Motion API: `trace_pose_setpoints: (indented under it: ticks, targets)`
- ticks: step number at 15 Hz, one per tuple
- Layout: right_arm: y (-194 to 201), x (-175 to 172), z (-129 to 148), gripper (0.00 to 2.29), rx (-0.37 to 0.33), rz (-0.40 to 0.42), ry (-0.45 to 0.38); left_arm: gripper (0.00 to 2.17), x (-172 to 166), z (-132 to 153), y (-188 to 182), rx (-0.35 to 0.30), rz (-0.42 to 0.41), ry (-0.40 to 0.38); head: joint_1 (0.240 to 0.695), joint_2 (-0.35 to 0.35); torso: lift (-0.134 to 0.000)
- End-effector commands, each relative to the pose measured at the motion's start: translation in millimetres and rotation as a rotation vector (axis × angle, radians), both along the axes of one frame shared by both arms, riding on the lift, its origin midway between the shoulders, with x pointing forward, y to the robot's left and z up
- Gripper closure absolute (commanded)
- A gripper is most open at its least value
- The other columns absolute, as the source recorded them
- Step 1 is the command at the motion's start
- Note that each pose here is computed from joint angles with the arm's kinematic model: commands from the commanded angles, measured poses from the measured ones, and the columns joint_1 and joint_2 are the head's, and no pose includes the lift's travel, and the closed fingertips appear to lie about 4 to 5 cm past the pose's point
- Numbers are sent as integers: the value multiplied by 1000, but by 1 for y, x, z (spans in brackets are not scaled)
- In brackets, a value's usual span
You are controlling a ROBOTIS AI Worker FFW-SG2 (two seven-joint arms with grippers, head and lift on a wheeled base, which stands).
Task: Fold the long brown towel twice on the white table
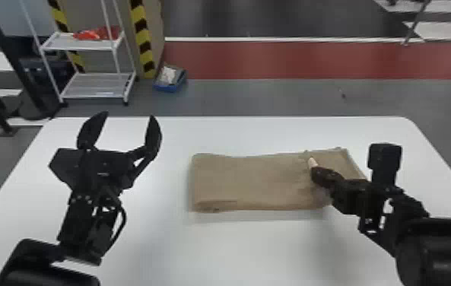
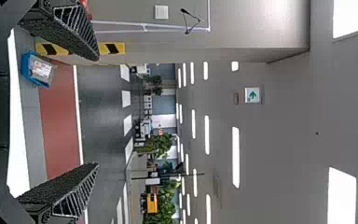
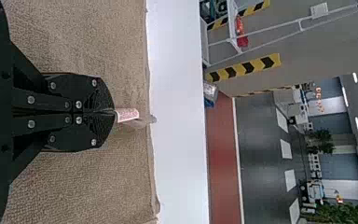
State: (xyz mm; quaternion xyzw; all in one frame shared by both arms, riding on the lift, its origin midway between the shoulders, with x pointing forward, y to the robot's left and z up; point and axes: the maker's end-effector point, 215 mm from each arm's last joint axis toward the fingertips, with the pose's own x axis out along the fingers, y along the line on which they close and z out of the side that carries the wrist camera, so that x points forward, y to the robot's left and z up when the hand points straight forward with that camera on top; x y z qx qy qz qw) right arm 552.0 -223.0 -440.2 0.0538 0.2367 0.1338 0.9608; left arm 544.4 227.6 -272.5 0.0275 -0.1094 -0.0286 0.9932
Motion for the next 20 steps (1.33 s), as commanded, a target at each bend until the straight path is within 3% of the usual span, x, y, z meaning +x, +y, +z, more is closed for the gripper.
trace_pose_setpoints:
  ticks: [1,3,6,8,11,12,16,18,20]
  targets:
    - [9,1,15,1511,16,13,-31,90,-1,1,2,0,3,-1,695,3,-123]
    - [11,5,48,1507,33,17,-91,90,-1,0,5,2,8,6,695,12,-123]
    - [-23,27,86,1507,78,-35,-124,90,-6,2,10,-2,16,7,695,18,-123]
    - [-44,36,57,1507,42,-59,-58,90,-7,3,10,-4,16,6,695,2,-123]
    - [-32,28,23,1507,28,-38,-18,90,-7,0,9,-1,15,15,695,-25,-123]
    - [-29,27,28,1507,32,-32,-30,90,-6,0,7,0,13,17,695,-24,-123]
    - [-47,20,92,1507,57,-58,-121,90,-5,-6,3,10,13,40,695,-25,-123]
    - [-75,20,102,1507,34,-98,-129,90,-5,-6,4,11,14,39,692,-35,-123]
    - [-85,20,60,1507,7,-98,-44,90,-4,-5,3,11,11,38,685,-51,-123]
